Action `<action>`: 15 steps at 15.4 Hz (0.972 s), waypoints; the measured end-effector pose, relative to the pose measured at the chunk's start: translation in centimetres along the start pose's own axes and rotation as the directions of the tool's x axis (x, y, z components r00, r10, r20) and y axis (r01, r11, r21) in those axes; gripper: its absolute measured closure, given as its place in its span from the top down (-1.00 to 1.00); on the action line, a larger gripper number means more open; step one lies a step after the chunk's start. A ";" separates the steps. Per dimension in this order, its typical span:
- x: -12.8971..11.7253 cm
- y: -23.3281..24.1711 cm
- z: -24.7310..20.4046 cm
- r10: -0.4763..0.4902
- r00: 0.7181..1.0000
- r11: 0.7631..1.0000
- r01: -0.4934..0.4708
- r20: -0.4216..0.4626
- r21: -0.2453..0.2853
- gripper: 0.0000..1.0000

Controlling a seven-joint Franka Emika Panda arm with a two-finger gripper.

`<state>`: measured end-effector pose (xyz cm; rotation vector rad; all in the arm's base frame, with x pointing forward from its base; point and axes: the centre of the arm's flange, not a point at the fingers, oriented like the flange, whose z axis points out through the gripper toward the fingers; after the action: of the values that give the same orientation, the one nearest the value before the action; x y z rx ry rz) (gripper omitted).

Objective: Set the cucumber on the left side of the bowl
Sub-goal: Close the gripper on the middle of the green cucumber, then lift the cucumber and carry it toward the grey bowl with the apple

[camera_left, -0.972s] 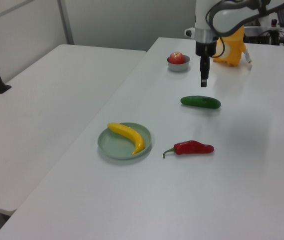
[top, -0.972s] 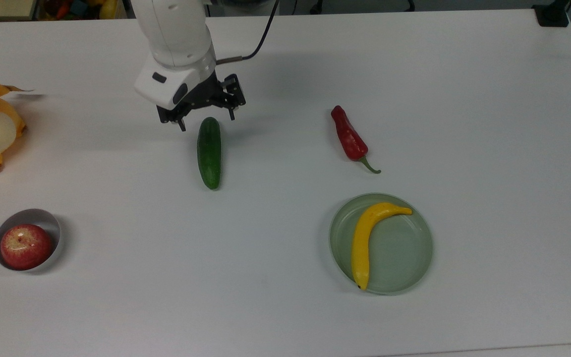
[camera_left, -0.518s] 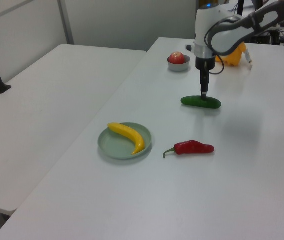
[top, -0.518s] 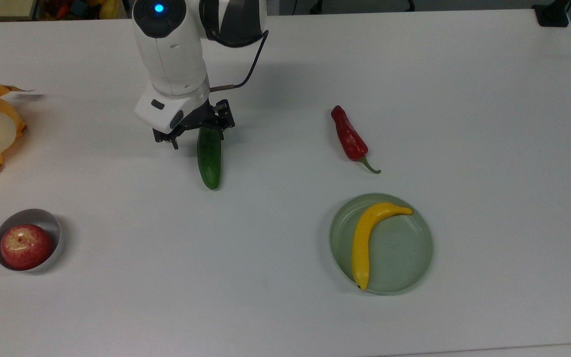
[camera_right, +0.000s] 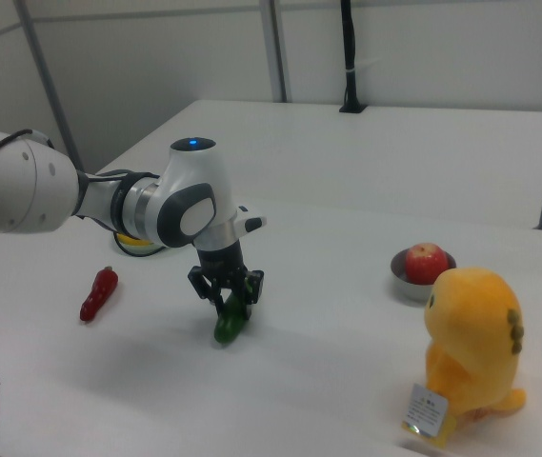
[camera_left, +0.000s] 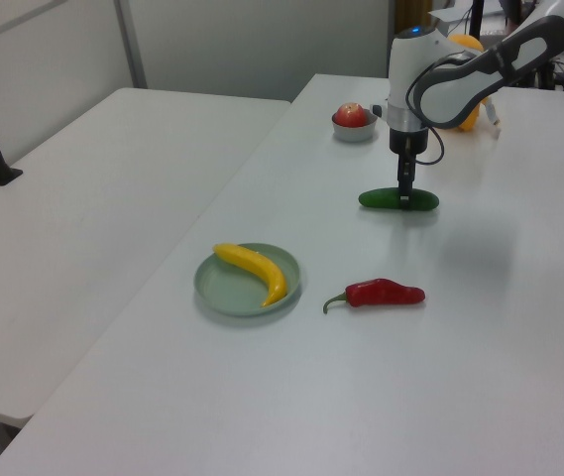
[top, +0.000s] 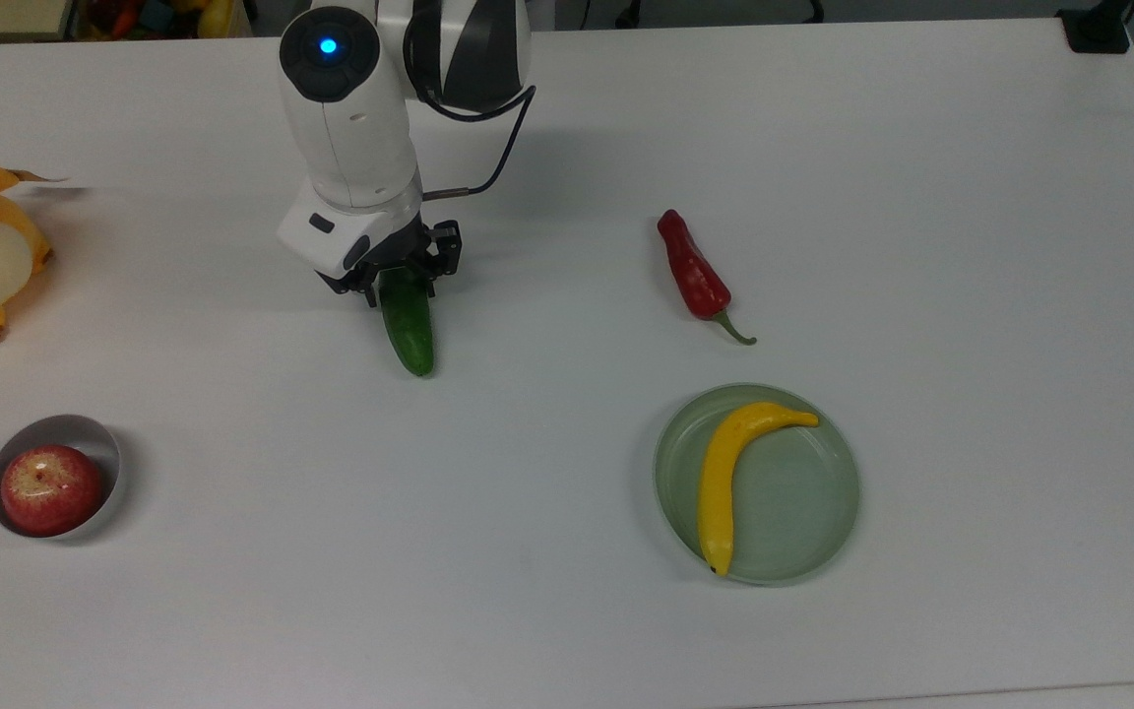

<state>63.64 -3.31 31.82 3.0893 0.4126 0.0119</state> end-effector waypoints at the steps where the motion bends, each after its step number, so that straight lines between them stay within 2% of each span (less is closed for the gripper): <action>1: 0.1 0.0 -0.1 0.014 1.000 1.000 -0.014 -0.004 -0.001 0.01; 4: 0.3 0.7 -0.8 0.049 0.998 0.999 -0.050 -0.025 -0.007 0.01; 6: 0.6 2.2 -1.9 0.079 0.994 0.997 -0.081 -0.075 -0.015 0.01; 11: 1.4 7.0 -5.1 0.146 0.966 0.987 -0.158 -0.215 -0.039 0.01; 15: 2.5 11.9 -5.0 0.163 0.948 0.981 -0.187 -0.272 -0.062 0.01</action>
<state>69.15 -13.97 37.16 3.0327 0.1354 0.4396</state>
